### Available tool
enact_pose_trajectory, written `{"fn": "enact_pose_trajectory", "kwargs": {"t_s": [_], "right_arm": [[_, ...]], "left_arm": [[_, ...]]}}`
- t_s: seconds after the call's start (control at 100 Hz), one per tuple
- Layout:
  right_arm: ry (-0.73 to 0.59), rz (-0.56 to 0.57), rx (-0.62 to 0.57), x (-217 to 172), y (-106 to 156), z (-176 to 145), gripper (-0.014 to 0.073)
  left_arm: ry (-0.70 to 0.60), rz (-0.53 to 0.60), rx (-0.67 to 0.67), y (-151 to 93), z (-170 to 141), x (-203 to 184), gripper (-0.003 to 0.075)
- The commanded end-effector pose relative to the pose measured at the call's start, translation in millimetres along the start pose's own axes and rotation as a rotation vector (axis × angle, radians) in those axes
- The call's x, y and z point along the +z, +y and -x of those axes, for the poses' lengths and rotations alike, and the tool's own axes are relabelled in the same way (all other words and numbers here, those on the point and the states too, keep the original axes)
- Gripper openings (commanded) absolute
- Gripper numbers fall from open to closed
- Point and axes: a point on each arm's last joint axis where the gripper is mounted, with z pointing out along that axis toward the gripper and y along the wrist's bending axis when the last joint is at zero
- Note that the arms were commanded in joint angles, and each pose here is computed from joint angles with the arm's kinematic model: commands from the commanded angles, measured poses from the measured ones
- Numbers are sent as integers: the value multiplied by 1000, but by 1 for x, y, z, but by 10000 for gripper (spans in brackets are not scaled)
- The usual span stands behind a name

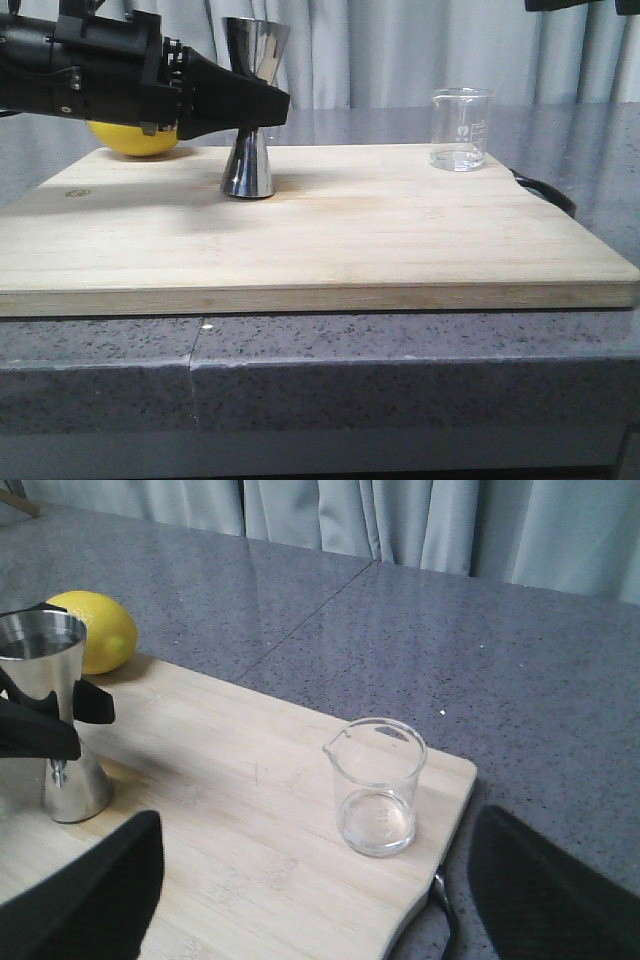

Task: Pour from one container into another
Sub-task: 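Lower the filled jigger onto the board with the left gripper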

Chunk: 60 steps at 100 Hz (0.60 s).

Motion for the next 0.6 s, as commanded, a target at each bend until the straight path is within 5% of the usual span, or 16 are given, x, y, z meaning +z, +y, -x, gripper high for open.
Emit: {"fn": "enact_pose_trajectory", "kwargs": {"t_s": [0.0, 0.37, 0.59], "right_arm": [[-52, 4, -3, -5, 2, 13, 562], [-52, 4, -3, -5, 2, 13, 562], [-52, 4, -3, -5, 2, 13, 562]], "left_arm": [[-164, -49, 39, -7, 34, -4, 169], [-165, -38, 38, -4, 34, -7, 173], [-165, -38, 38, -4, 34, -7, 271]]}}
